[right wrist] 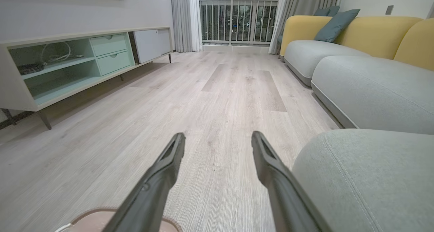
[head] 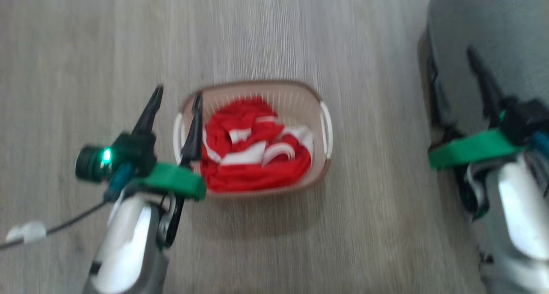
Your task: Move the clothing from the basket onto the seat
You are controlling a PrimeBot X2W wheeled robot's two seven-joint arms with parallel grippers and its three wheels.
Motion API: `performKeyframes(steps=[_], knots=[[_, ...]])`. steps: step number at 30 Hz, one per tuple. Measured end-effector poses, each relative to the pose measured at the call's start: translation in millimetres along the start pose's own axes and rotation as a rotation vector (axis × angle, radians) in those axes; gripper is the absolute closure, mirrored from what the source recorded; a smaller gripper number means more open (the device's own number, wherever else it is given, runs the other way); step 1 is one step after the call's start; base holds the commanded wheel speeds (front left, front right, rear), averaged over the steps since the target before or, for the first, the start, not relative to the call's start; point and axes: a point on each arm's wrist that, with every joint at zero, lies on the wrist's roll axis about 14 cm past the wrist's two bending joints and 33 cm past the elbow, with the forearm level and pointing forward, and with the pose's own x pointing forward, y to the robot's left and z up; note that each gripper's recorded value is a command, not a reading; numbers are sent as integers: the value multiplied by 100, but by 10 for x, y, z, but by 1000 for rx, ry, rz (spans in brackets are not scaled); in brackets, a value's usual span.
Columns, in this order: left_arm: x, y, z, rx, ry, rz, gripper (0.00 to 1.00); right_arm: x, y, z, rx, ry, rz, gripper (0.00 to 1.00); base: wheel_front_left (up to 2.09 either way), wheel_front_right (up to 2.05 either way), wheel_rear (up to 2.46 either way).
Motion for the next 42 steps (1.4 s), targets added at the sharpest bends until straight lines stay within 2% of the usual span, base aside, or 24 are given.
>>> performKeyframes(steps=[4, 8, 10, 11, 15, 18, 24, 30, 36, 42], knots=[[342, -97, -375, 14, 61, -64, 0, 355, -59, -141, -9, -12, -1, 0, 0, 0, 0], [581, -174, -850, 20, 140, -115, 0, 584, -179, -441, -10, 15, -24, 0, 0, 0, 0], [672, -235, -1309, 40, 230, -163, 0, 689, -244, -697, -13, 42, -34, 0, 0, 0, 0], [672, -235, -1309, 40, 230, -163, 0, 689, -244, -697, -13, 42, -34, 0, 0, 0, 0], [638, -422, -2008, 75, 398, -273, 0, 764, -298, -1037, -15, 89, -41, 0, 0, 0, 0], [667, -544, -2353, 109, 493, -342, 0, 754, -295, -1257, -11, 130, -39, 0, 0, 0, 0], [762, -699, -2858, 204, 702, -429, 0, 706, -302, -1380, -6, 153, -43, 0, 0, 0, 0], [630, -628, -3362, 285, 910, -449, 0, 702, -355, -1374, -7, 147, -52, 0, 0, 0, 0], [851, -404, -3660, 347, 953, -398, 0, 651, -430, -1422, -2, 157, -72, 0, 0, 0, 0], [864, -391, -3988, 368, 1003, -398, 0, 525, -589, -1569, 4, 199, -115, 0, 0, 0, 0]])
